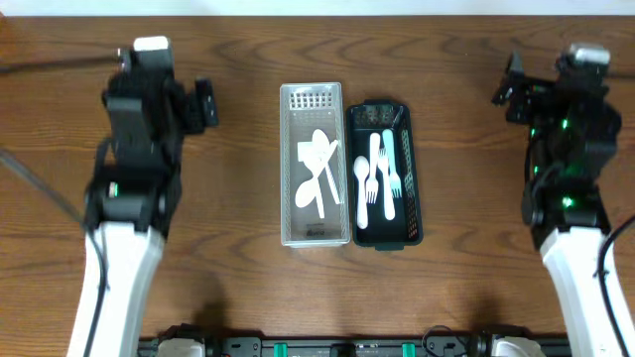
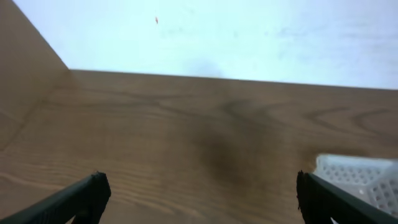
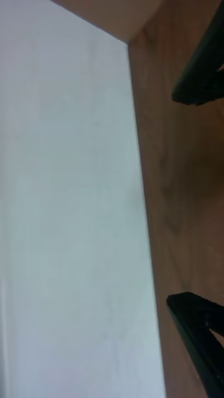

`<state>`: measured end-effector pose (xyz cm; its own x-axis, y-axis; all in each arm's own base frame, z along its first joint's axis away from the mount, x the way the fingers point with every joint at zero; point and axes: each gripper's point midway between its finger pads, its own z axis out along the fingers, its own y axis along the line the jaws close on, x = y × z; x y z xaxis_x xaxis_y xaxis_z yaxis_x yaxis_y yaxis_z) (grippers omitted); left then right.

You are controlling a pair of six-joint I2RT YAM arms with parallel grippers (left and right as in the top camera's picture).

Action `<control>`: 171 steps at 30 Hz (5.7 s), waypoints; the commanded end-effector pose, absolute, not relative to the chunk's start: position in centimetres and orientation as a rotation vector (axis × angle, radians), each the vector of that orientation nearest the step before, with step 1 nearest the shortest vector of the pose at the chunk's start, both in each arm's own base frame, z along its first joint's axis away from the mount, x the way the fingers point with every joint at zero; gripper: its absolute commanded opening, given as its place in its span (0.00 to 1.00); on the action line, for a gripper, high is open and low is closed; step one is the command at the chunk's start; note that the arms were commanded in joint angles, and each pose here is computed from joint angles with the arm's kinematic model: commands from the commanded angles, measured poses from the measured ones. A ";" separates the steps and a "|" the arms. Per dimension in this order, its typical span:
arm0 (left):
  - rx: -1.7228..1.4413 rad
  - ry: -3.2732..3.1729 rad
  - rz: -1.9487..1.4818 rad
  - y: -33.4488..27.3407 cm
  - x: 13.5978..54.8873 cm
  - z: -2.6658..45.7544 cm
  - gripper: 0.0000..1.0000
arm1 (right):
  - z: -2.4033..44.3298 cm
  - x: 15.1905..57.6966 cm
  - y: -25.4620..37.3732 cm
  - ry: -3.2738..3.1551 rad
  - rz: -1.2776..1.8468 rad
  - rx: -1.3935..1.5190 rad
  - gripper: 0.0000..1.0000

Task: Pack container

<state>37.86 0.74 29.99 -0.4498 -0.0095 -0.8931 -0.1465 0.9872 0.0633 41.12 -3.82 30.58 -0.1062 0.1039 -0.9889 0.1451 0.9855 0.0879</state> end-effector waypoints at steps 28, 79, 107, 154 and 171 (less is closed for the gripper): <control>-0.058 1.748 0.237 2.2 24.6 24.5 0.98 | 16.3 29.6 -2.8 2.103 -0.064 0.191 0.99; -0.058 1.748 0.237 2.2 24.6 24.5 0.98 | 16.8 24.3 -0.2 1.636 -0.019 0.052 0.99; -0.058 1.748 0.237 2.2 24.6 24.5 0.98 | 15.9 24.4 -0.2 1.654 -0.020 0.051 0.99; -0.045 1.708 -0.018 -0.7 24.4 14.1 0.98 | 15.9 24.4 -0.2 1.654 -0.020 0.051 0.99; -0.088 1.719 0.011 0.4 24.4 13.8 0.98 | 15.9 24.4 -0.2 1.654 -0.020 0.051 0.99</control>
